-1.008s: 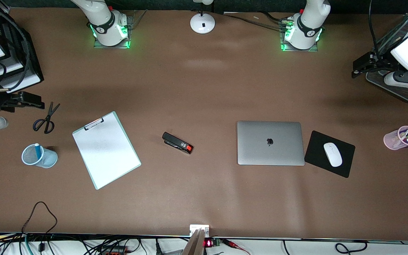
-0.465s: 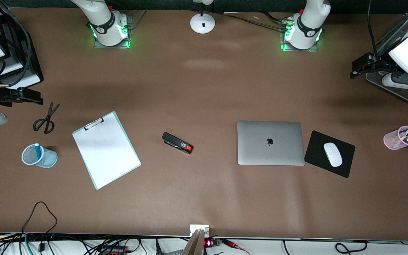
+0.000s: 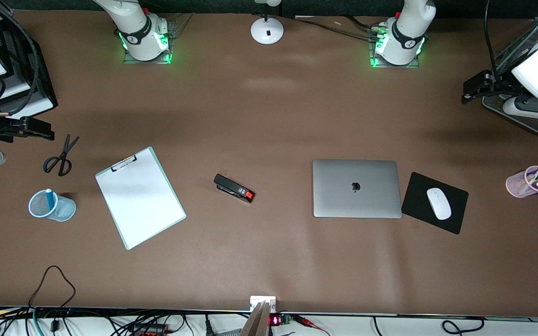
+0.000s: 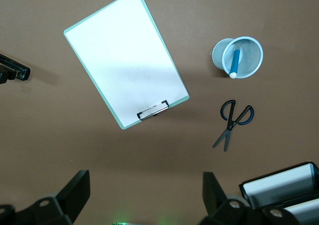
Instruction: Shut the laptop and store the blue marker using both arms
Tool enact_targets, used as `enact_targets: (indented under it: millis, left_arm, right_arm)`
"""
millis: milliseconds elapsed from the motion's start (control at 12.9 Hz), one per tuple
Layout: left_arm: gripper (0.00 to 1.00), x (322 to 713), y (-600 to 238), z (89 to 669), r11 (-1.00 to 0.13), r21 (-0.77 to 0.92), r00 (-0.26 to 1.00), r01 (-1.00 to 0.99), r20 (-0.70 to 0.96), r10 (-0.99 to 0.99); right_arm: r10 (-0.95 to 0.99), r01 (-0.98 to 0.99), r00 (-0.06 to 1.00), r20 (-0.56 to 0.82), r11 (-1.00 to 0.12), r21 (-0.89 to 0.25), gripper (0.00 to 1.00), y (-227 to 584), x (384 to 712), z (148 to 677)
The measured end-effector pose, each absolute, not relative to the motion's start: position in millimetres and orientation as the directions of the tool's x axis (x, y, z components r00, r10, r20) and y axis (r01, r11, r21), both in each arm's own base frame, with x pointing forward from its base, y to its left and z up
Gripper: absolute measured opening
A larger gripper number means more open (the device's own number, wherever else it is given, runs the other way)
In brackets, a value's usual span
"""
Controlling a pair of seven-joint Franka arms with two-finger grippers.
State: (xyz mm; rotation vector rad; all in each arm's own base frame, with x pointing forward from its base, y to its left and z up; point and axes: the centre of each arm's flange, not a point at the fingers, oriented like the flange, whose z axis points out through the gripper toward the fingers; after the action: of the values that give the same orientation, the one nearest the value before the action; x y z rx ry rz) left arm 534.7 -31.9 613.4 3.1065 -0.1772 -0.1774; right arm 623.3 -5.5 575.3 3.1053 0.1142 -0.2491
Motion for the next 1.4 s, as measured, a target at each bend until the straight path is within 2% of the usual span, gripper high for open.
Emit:
enact_targets:
  millis: [155, 465, 930, 1395]
  left_arm:
    - [1.00, 535.1, -32.2, 612.6, -0.993, 0.032, 0.987, -0.112, -0.114, -0.115]
    - [1.00, 535.5, -33.7, 611.9, -0.993, 0.032, 0.986, -0.115, -0.115, -0.118]
    - [1.00, 535.6, -32.1, 612.0, -0.993, 0.032, 0.987, -0.112, -0.115, -0.115]
    - [1.00, 535.8, -30.8, 612.8, -0.993, 0.037, 0.987, -0.109, -0.112, -0.112]
  right_arm:
    - [0.068, 0.071, 0.986, -0.154, -0.997, 0.020, 1.00, -7.1, 622.8, 578.2]
    - [0.059, 0.061, 0.995, -0.080, -0.998, 0.025, 1.00, -12.1, 604.0, 617.7]
    - [0.055, 0.054, 0.998, 0.016, -0.998, 0.028, 1.00, -17.1, 583.6, 602.7]
    - [0.018, 0.017, 0.999, 0.043, -1.000, 0.026, 1.00, -37.1, 559.7, 616.7]
